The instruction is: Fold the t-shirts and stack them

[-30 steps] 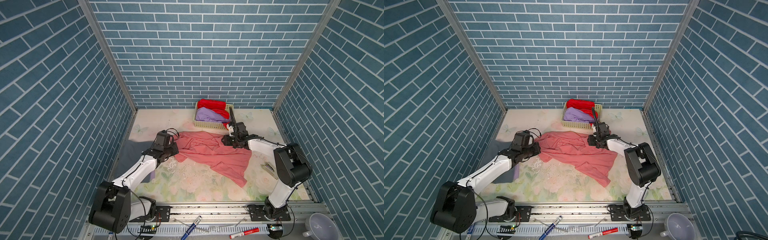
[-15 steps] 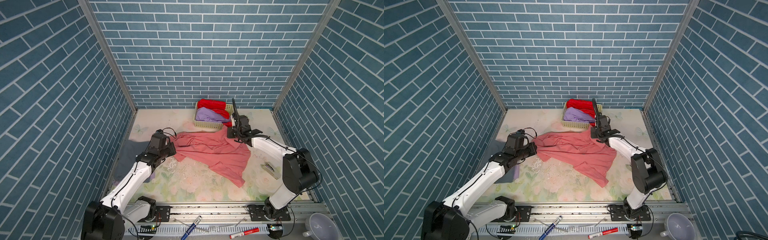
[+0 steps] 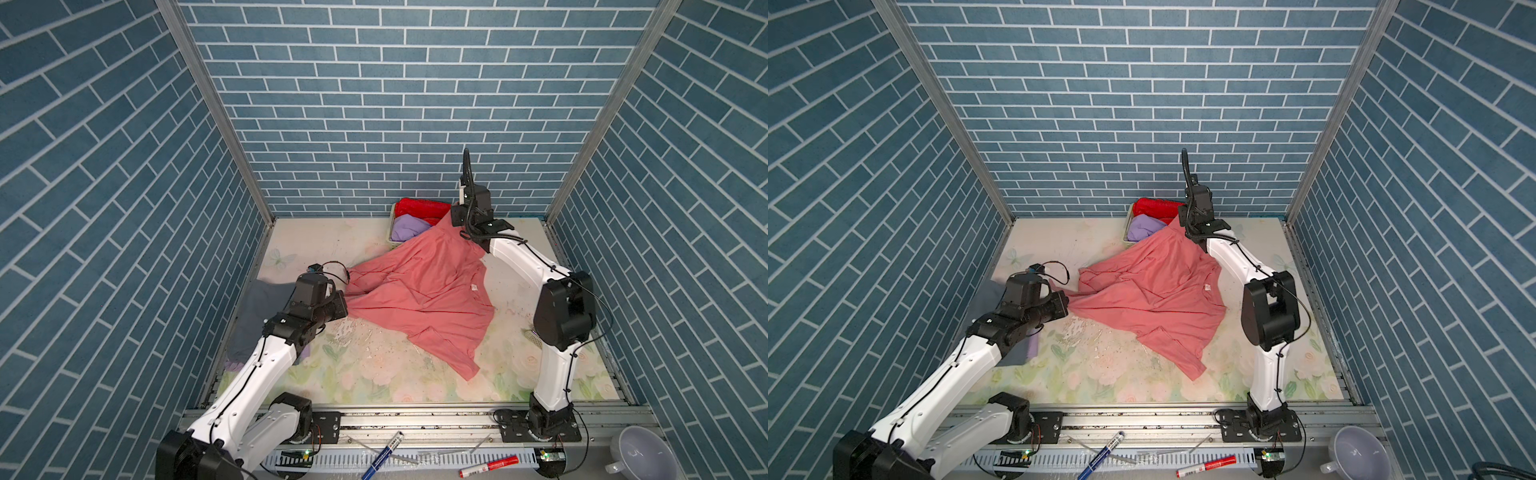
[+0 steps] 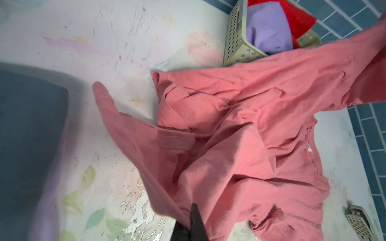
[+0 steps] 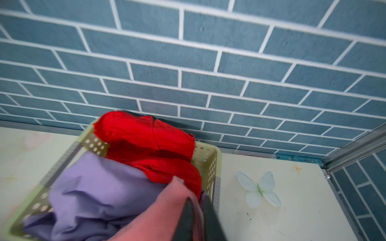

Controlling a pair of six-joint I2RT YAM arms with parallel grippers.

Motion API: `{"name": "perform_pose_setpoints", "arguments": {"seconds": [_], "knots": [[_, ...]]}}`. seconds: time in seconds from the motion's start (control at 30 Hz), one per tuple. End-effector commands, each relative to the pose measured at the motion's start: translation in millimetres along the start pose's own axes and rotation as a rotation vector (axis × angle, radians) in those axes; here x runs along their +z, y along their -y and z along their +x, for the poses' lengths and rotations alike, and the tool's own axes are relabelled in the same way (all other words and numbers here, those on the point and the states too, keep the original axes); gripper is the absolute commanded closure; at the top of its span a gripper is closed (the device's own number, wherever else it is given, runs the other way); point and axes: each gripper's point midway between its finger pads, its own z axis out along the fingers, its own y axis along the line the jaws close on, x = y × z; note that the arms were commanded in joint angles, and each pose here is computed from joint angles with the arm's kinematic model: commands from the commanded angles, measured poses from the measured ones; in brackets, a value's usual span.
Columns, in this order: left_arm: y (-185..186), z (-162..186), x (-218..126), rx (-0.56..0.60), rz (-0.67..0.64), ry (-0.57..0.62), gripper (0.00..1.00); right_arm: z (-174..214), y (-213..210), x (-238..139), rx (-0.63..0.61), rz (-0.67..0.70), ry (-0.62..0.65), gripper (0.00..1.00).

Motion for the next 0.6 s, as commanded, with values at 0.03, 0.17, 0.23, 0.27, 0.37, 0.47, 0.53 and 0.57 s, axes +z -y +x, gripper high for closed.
{"name": "perform_pose_setpoints", "arguments": {"seconds": [0.03, 0.17, 0.23, 0.27, 0.37, 0.47, 0.53, 0.57], "knots": [[-2.8, 4.0, 9.4, -0.020, -0.013, -0.015, 1.00, 1.6, 18.9, -22.1, -0.019, 0.050, -0.086, 0.17], [-3.5, 2.5, 16.9, -0.021, -0.026, -0.028, 1.00, 37.2, 18.7, -77.7, 0.122, -0.031, -0.217, 0.11], [-3.4, 1.8, 20.8, -0.018, -0.031, -0.032, 1.00, 66.3, 8.7, -105.8, 0.206, -0.114, -0.299, 0.12], [-3.4, 1.6, 23.2, -0.017, -0.032, -0.035, 1.00, 84.5, 2.0, -122.6, 0.257, -0.161, -0.347, 0.14], [-0.1, -2.1, 27.5, -0.013, -0.029, -0.041, 1.00, 150.2, -7.6, -165.8, 0.392, -0.193, -0.509, 0.17], [2.3, -3.1, 30.9, -0.013, -0.021, -0.048, 1.00, 216.5, -8.3, -204.8, 0.507, -0.139, -0.654, 0.20], [3.1, -2.5, 33.4, -0.012, -0.017, -0.054, 1.00, 246.9, -13.0, -222.4, 0.559, -0.129, -0.685, 0.21], [3.9, -1.8, 34.5, -0.010, -0.012, -0.060, 1.00, 260.4, -15.2, -228.1, 0.589, -0.127, -0.692, 0.21]]}}
